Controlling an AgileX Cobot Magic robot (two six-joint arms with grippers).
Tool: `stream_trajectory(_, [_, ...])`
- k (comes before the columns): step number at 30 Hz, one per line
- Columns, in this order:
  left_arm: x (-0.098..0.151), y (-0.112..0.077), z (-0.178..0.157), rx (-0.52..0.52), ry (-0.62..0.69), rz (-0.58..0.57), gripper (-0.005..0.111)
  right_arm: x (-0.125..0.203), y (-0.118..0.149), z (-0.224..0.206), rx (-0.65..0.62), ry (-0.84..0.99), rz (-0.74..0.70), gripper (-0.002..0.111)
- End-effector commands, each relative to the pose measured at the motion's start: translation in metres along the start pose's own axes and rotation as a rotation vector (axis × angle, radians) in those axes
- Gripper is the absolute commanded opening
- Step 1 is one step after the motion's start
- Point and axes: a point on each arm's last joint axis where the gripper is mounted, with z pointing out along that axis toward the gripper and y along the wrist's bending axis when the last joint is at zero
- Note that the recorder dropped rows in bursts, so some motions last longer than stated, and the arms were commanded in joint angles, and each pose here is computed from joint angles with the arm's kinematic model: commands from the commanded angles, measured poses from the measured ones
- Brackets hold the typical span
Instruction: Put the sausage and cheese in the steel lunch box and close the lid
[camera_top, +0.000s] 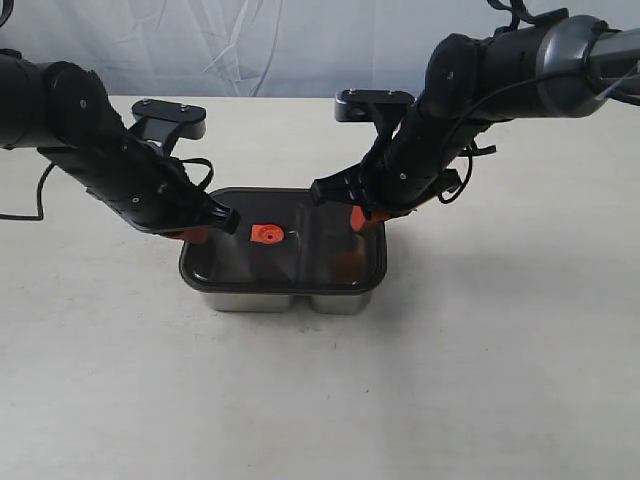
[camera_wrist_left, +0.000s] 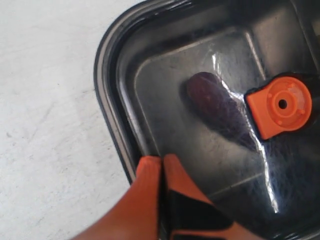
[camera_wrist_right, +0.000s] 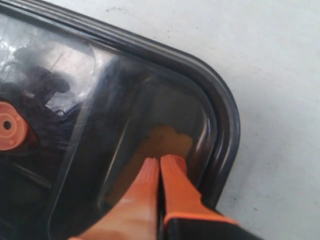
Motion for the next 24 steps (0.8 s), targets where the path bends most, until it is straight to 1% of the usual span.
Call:
stream_trajectory(1, [0.016,0.002,0.023,0.007,0.12,-0.021,0.0,0.007,-0.005,0.012,0.007,0.061,0.001,-0.001])
stream_trajectory(8, [0.016,0.002,0.023,0.006,0.116,-0.014,0.0,0.009,-0.004,0.012,0.004,0.082,-0.001,-0.001])
stream_trajectory(11, [0.01,0.004,0.017,-0.02,0.059,0.022,0.0,0.006,-0.004,0.005,0.012,0.052,-0.018,-0.001])
stream_trajectory(13, [0.005,0.003,0.003,-0.034,-0.001,0.048,0.0,0.003,-0.003,-0.007,0.026,0.021,-0.044,-0.001])
stream_trajectory(16, [-0.004,-0.001,-0.032,-0.055,-0.131,0.09,0.0,-0.001,0.002,-0.039,0.052,-0.053,-0.101,-0.001])
stream_trajectory(17, [-0.007,-0.004,-0.051,-0.057,-0.199,0.097,0.0,-0.003,0.005,-0.056,0.056,-0.091,-0.115,-0.001])
stream_trajectory(19, [-0.009,-0.007,-0.078,-0.059,-0.293,0.108,0.0,-0.003,0.01,-0.083,0.059,-0.155,-0.137,-0.001])
stream_trajectory(20, [-0.009,-0.01,-0.099,-0.06,-0.367,0.114,0.0,-0.001,0.013,-0.098,0.056,-0.19,-0.143,-0.001])
stream_trajectory(21, [-0.006,-0.012,-0.112,-0.061,-0.417,0.117,0.0,0.002,0.016,-0.112,0.053,-0.222,-0.149,-0.001])
stream_trajectory(24, [0.01,-0.016,-0.155,-0.058,-0.587,0.102,0.0,0.016,0.021,-0.147,0.047,-0.32,-0.156,-0.001])
